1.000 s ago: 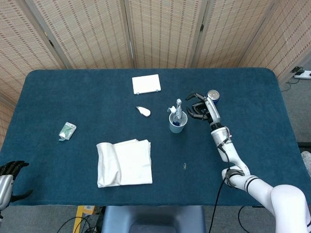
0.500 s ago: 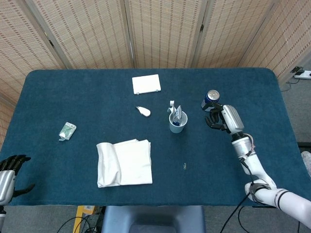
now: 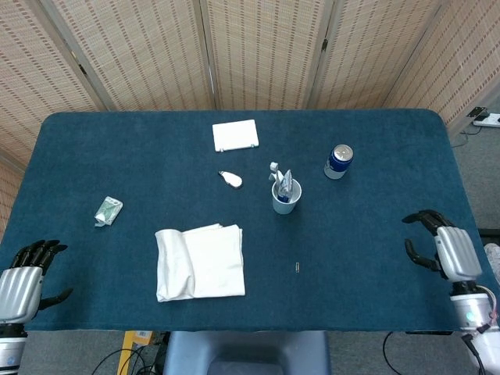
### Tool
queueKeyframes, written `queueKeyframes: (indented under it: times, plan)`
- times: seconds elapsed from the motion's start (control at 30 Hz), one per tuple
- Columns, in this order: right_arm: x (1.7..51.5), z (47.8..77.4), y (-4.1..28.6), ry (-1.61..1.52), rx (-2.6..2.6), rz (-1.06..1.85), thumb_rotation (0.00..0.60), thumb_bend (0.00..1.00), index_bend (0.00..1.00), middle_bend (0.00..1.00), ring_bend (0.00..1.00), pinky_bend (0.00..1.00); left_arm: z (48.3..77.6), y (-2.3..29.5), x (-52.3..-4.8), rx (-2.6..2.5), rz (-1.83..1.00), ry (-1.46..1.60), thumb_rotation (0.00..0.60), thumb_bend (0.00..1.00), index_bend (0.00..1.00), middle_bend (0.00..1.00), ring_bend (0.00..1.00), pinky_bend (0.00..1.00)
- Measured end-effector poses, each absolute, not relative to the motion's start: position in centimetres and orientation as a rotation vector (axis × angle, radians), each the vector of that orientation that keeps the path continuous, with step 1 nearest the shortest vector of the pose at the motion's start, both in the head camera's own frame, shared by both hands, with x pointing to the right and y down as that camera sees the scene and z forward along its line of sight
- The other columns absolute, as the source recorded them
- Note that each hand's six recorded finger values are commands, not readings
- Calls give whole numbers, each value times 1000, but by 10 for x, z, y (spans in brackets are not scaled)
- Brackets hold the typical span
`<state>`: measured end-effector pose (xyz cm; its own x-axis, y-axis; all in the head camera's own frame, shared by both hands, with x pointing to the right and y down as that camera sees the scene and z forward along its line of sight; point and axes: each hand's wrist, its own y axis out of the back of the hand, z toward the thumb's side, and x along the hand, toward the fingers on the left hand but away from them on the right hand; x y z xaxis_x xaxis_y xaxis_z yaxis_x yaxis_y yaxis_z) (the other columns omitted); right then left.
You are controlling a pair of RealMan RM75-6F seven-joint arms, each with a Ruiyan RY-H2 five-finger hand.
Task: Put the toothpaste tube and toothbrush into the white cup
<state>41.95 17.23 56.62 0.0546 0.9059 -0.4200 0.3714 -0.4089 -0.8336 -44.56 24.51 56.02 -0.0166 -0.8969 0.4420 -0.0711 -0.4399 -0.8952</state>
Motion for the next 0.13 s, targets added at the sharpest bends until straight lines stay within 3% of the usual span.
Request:
queueKeyframes:
  times: [0.13]
  plan:
    - [433, 555, 199, -1271, -1752, 1385, 600, 360, 360, 355, 204, 305, 559, 245, -439, -1586, -1509, 1046, 600, 190, 256, 217, 154, 187]
